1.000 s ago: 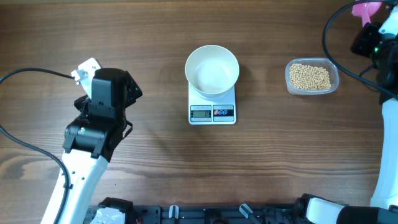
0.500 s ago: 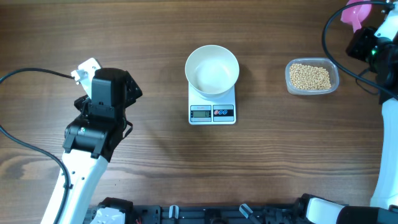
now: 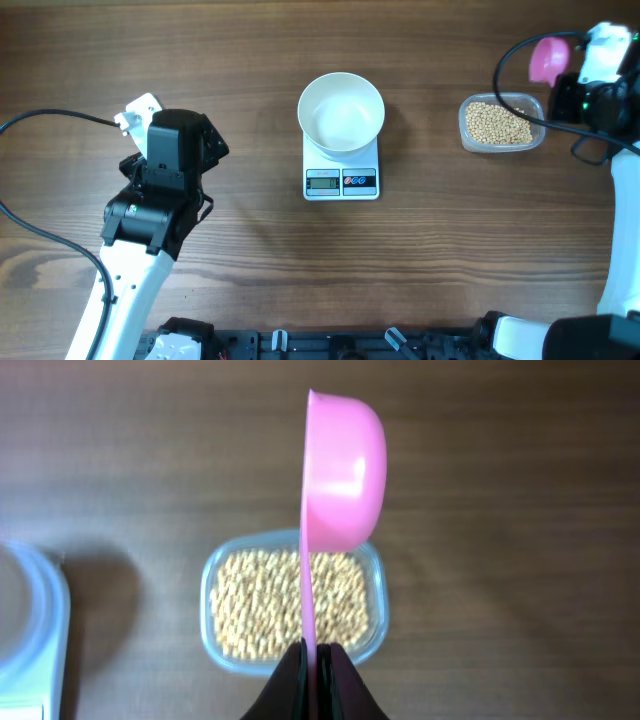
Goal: Scoop item into bowl and weigh 150g on scale
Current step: 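Move the pink scoop with the right gripper over the soybean tub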
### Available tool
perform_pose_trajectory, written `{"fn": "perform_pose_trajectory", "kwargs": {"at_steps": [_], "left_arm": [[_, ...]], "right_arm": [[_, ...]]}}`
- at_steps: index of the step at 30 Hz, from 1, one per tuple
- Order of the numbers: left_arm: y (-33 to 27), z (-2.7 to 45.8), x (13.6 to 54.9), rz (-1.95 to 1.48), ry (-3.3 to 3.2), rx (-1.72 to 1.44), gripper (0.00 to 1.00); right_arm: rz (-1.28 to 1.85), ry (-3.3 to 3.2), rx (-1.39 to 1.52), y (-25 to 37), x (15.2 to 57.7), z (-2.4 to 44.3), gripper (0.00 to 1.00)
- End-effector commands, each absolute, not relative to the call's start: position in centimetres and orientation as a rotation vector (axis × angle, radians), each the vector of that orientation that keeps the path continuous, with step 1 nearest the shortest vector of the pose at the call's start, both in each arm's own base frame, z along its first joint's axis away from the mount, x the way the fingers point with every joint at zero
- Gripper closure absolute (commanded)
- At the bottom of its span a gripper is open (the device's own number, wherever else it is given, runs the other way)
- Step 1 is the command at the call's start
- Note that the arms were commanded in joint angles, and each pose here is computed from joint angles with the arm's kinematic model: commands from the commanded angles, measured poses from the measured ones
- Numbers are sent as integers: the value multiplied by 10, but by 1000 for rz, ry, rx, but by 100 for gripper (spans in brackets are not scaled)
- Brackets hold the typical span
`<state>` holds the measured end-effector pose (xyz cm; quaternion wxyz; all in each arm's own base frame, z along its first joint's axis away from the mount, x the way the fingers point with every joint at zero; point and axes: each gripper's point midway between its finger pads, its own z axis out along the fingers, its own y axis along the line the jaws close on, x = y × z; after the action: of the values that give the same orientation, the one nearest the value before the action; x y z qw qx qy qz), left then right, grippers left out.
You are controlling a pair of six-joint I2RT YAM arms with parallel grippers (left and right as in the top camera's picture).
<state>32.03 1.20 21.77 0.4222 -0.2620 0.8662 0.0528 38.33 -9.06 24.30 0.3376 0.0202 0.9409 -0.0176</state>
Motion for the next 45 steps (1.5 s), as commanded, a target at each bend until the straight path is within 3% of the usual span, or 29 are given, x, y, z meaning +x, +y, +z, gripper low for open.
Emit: {"fn": "perform_pose_trajectory", "kwargs": {"at_steps": [1,11,37,45], "left_arm": [[17,217,320,158,2164,-665,1],[17,217,320,158,2164,-665,0],[16,220,323,149,2149,-666,0],[-40,219,335,-231,2231,-525,0]], "right_arm": [[-5,2477,-79,-82,389,230,96],[101,2531,-192,-50,394,209,96],[-17,2600,-53,-68,387,200,96],[-17,2601,-53,-68,387,200,96]]}}
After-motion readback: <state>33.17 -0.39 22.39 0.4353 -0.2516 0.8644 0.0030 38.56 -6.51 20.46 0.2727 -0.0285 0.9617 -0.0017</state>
